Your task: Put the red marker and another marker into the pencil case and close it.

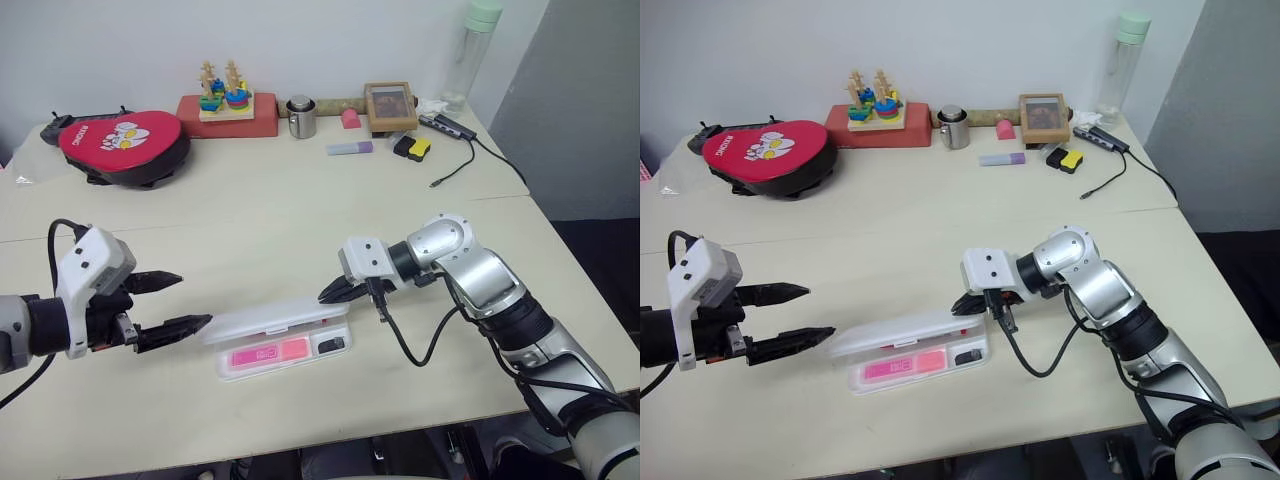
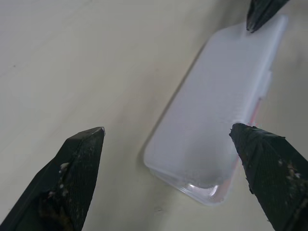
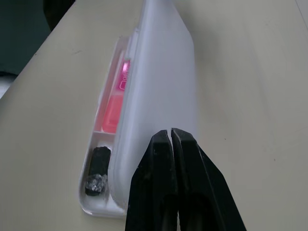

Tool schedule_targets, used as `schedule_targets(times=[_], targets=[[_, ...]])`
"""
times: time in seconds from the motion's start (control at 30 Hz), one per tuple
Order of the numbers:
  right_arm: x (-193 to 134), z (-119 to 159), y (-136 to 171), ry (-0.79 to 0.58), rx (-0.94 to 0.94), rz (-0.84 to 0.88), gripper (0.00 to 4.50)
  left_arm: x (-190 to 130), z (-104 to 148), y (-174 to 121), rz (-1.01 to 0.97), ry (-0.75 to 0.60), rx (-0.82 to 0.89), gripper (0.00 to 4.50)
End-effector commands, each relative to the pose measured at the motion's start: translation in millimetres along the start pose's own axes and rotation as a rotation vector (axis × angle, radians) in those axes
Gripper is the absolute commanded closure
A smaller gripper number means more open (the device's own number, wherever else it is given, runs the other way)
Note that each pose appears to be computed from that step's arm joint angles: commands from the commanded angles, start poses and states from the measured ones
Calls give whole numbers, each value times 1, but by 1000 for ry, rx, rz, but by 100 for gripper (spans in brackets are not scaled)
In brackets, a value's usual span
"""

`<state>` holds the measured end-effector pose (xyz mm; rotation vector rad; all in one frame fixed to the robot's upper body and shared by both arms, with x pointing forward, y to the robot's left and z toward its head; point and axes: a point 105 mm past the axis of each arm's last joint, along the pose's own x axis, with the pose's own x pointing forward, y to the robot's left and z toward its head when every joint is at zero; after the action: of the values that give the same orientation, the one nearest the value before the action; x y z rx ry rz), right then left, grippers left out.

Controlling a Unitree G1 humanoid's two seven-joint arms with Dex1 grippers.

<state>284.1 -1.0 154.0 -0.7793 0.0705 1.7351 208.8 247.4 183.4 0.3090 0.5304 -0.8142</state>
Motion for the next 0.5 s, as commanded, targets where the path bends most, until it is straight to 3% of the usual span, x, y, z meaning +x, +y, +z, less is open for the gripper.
schedule_targets(times=[0.03, 0.5], targets=[[6, 14, 3, -27, -37, 22, 443, -11, 0, -4, -34, 65, 76, 0], [29, -2, 12, 8, 76, 24, 443, -2, 5, 3, -52, 156, 236, 0]])
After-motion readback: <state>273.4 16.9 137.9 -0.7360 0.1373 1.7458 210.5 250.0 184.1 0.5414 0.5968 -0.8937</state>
